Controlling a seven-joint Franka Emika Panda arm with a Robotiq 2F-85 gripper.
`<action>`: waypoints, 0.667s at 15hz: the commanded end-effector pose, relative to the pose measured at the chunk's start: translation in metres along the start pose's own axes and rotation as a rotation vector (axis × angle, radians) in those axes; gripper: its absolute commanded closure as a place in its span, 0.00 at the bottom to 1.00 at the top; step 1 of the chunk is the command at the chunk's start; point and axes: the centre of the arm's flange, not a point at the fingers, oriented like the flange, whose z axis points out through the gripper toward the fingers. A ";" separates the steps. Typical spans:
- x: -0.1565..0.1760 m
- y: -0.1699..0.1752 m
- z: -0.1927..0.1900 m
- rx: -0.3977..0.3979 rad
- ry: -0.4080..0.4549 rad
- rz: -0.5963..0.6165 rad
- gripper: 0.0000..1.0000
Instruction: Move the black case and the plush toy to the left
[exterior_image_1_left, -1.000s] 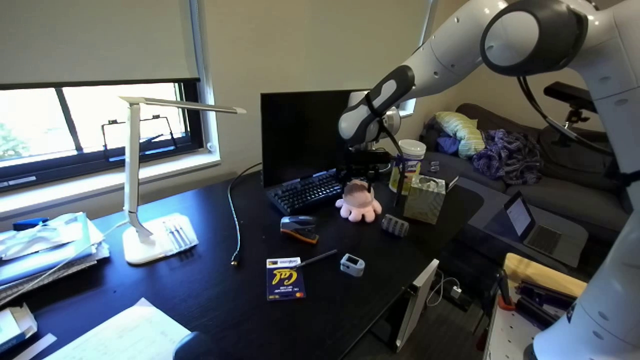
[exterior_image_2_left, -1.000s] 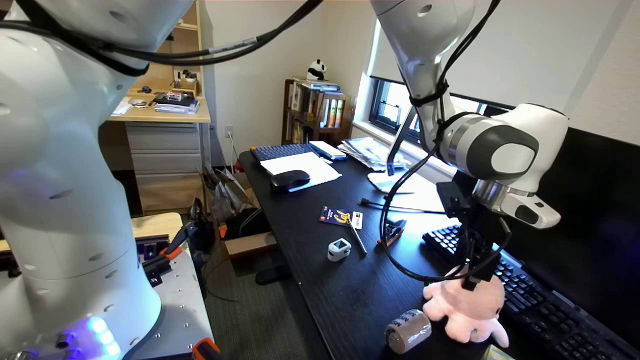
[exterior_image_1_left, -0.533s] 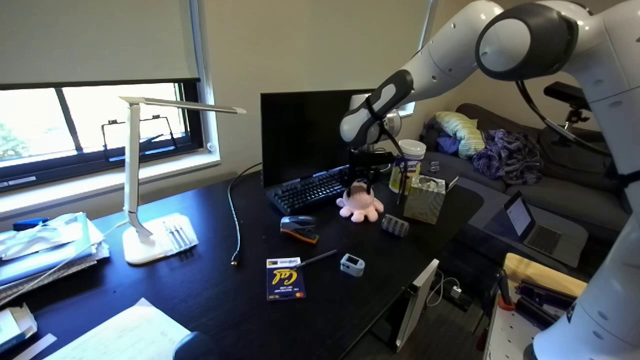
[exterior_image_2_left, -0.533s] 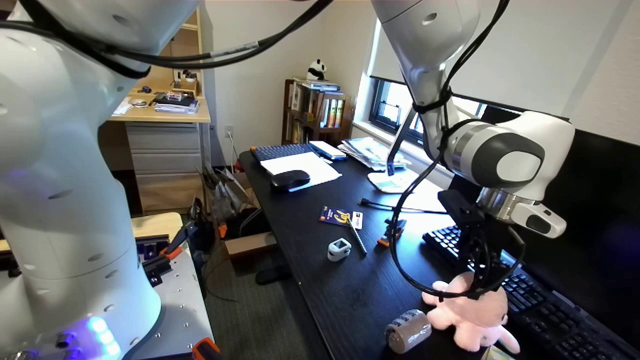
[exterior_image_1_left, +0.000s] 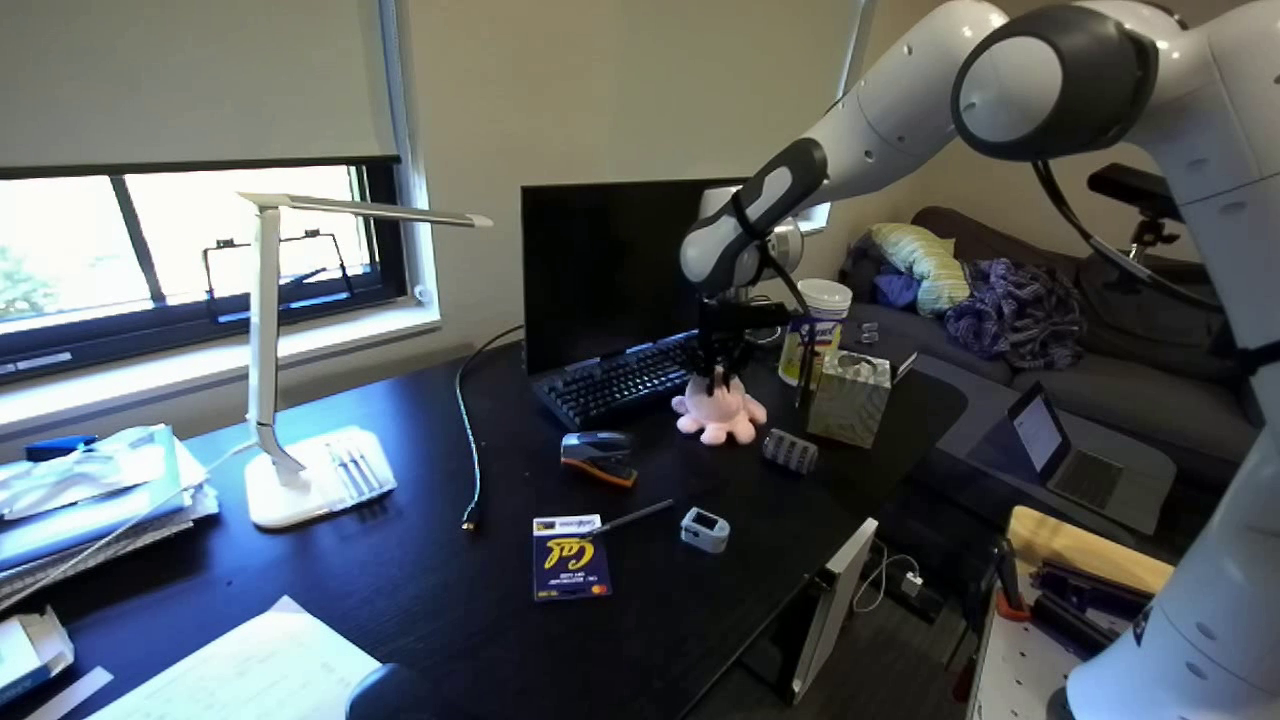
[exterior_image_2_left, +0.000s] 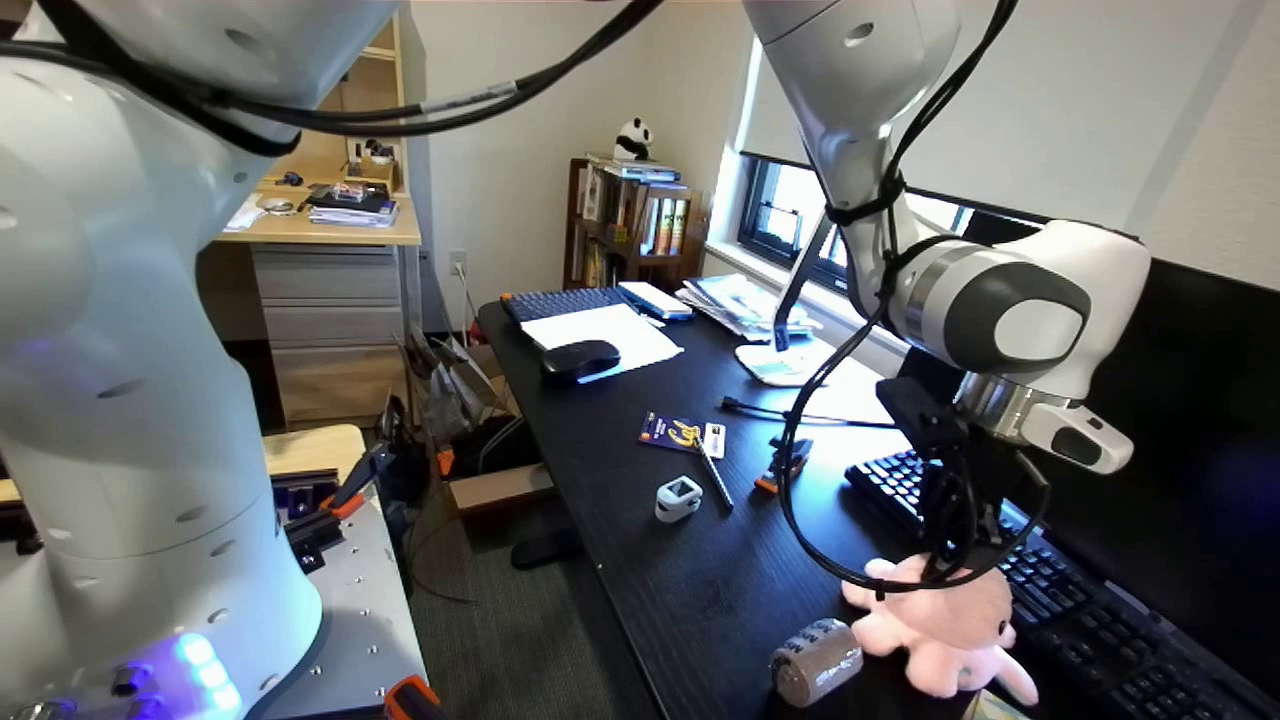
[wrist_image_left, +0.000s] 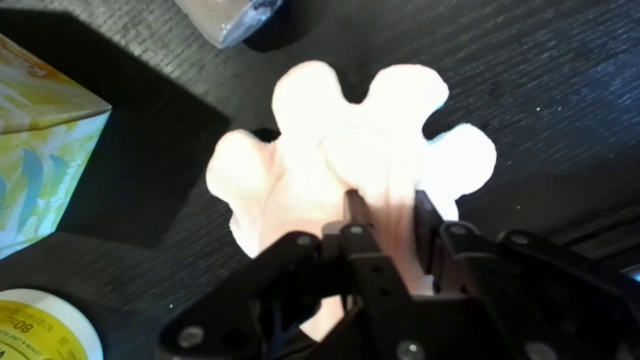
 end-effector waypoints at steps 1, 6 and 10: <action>-0.020 -0.016 -0.023 -0.036 -0.033 0.154 0.99; -0.051 -0.068 -0.064 0.001 -0.062 0.420 0.99; -0.048 -0.078 -0.055 -0.006 -0.053 0.354 0.96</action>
